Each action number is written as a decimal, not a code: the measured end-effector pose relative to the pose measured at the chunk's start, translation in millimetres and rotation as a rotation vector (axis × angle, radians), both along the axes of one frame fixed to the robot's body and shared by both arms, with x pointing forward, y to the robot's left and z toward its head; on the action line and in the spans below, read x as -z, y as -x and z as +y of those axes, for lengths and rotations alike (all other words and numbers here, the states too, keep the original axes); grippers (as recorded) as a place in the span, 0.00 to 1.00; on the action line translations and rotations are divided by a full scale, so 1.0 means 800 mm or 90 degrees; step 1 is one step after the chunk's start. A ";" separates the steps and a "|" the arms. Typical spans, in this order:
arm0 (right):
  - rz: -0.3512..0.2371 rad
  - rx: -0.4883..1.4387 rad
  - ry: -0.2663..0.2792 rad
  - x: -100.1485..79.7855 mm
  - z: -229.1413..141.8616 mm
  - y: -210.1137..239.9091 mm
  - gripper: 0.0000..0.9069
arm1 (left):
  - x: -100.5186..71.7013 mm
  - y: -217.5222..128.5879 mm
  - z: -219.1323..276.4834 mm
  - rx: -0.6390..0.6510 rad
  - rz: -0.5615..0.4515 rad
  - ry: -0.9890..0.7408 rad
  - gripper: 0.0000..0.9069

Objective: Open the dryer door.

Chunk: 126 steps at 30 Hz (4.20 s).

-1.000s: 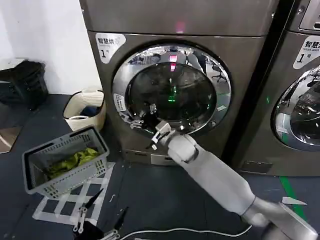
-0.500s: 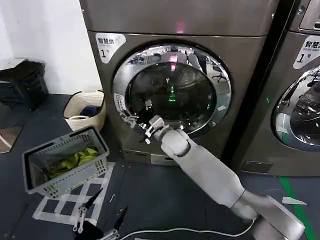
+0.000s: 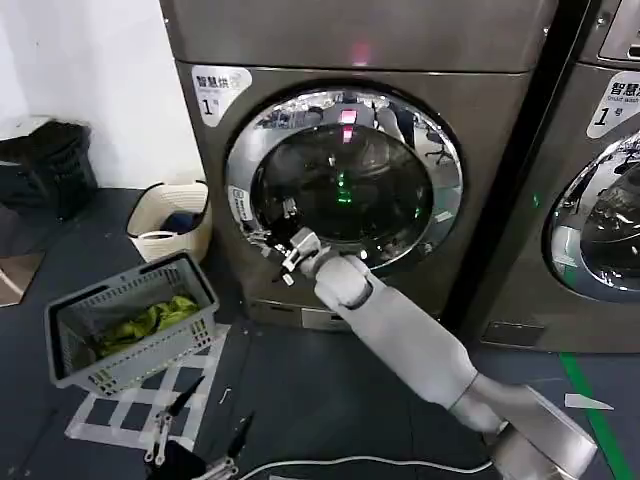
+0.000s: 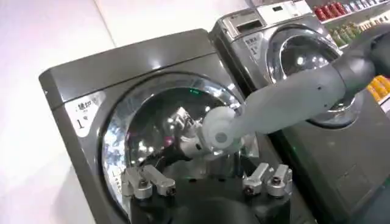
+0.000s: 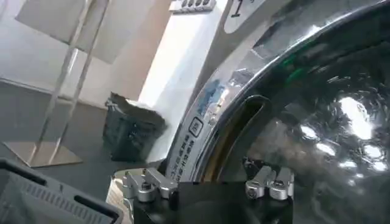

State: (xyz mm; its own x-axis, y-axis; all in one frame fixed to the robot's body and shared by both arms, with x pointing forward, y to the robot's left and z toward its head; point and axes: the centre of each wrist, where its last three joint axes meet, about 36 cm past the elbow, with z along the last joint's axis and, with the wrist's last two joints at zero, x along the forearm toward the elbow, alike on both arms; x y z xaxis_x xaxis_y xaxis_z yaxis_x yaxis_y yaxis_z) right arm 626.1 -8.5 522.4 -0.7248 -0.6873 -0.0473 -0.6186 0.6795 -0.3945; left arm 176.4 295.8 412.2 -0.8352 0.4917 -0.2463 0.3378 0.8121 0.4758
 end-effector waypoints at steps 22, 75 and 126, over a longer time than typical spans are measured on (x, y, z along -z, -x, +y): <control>0.025 -0.076 0.016 0.003 0.003 -0.016 1.00 | 0.000 0.000 0.000 0.002 0.000 -0.001 1.00; 0.055 -0.551 0.054 -0.025 -0.154 0.059 1.00 | -0.048 -0.129 0.164 -0.099 -0.008 0.011 1.00; -0.021 -0.096 0.004 -0.018 -0.709 0.443 1.00 | -0.107 -0.445 -0.095 0.410 -0.030 -0.090 1.00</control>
